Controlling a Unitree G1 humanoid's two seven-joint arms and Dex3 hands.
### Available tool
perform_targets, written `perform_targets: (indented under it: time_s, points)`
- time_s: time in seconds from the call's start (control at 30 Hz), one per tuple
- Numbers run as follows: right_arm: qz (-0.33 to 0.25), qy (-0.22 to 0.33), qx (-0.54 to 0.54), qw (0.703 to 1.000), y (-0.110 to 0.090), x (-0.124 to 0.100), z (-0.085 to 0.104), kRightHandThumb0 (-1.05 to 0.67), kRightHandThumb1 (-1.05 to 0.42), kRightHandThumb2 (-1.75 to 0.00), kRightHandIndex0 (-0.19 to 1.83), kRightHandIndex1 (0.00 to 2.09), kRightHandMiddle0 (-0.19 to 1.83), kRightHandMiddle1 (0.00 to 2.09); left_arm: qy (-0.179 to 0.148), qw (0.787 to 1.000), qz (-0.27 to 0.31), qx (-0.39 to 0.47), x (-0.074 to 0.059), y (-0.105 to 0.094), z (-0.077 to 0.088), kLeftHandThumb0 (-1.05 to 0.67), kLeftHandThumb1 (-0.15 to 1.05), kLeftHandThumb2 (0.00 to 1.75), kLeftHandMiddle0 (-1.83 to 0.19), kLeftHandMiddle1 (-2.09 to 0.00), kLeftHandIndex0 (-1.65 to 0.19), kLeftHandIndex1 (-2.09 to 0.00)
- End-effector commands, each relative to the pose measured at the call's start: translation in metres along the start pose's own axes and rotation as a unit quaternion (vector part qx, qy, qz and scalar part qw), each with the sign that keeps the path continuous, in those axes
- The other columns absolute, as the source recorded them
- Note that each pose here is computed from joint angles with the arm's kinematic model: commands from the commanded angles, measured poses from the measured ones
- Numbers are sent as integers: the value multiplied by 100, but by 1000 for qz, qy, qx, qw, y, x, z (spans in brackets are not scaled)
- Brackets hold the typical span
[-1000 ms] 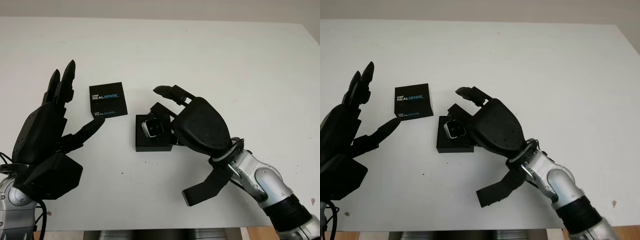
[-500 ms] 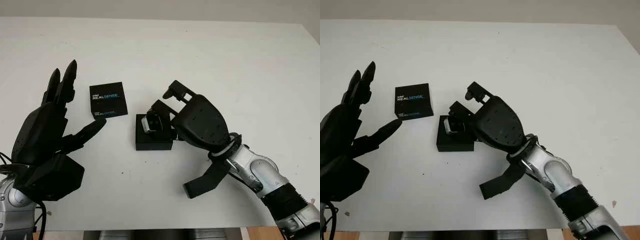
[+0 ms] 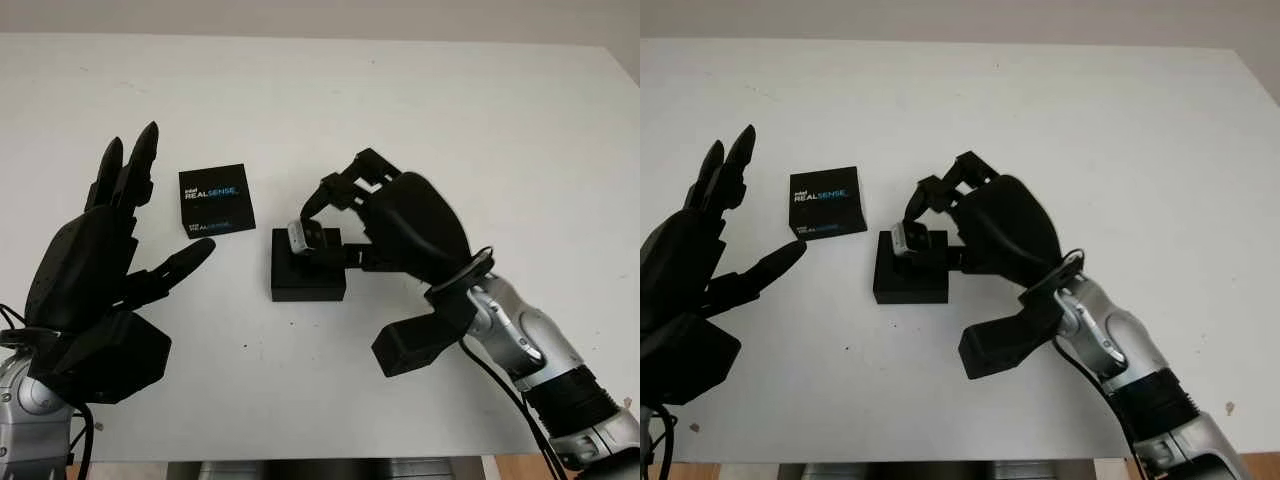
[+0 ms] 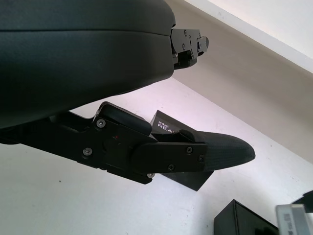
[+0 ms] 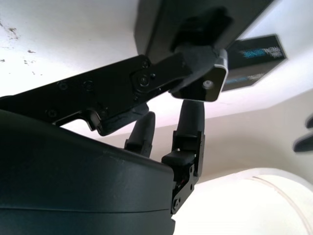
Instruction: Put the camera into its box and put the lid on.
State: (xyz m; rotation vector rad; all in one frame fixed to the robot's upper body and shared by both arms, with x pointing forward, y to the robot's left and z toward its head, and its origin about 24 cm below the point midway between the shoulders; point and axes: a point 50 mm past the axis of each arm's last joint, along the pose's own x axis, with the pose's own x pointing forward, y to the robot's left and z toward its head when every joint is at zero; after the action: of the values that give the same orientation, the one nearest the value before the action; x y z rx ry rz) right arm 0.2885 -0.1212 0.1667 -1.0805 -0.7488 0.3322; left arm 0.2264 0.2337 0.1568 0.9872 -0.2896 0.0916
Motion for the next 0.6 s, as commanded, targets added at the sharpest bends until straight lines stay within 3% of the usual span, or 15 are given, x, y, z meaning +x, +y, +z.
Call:
perform_targets:
  time_s: [0.0, 0.37, 0.57]
  points:
    - [-1, -2, 13, 1000, -10, -3, 5, -45, -100, -6, 18, 112, 45, 153, -4, 1000, 4, -4, 0, -1, 3, -85, 105, 45, 19, 0, 10, -5]
    - [25, 3, 14, 1000, -21, -8, 8, -46, -101, -6, 19, 111, 45, 157, -1, 1000, 6, -11, -1, -4, 4, -85, 105, 46, 19, 0, 11, -5]
    - [37, 7, 13, 999, -12, -10, 5, -44, -100, -5, 18, 111, 44, 156, -3, 1000, 6, -28, -2, -8, 5, -83, 105, 44, 19, 0, 11, -5]
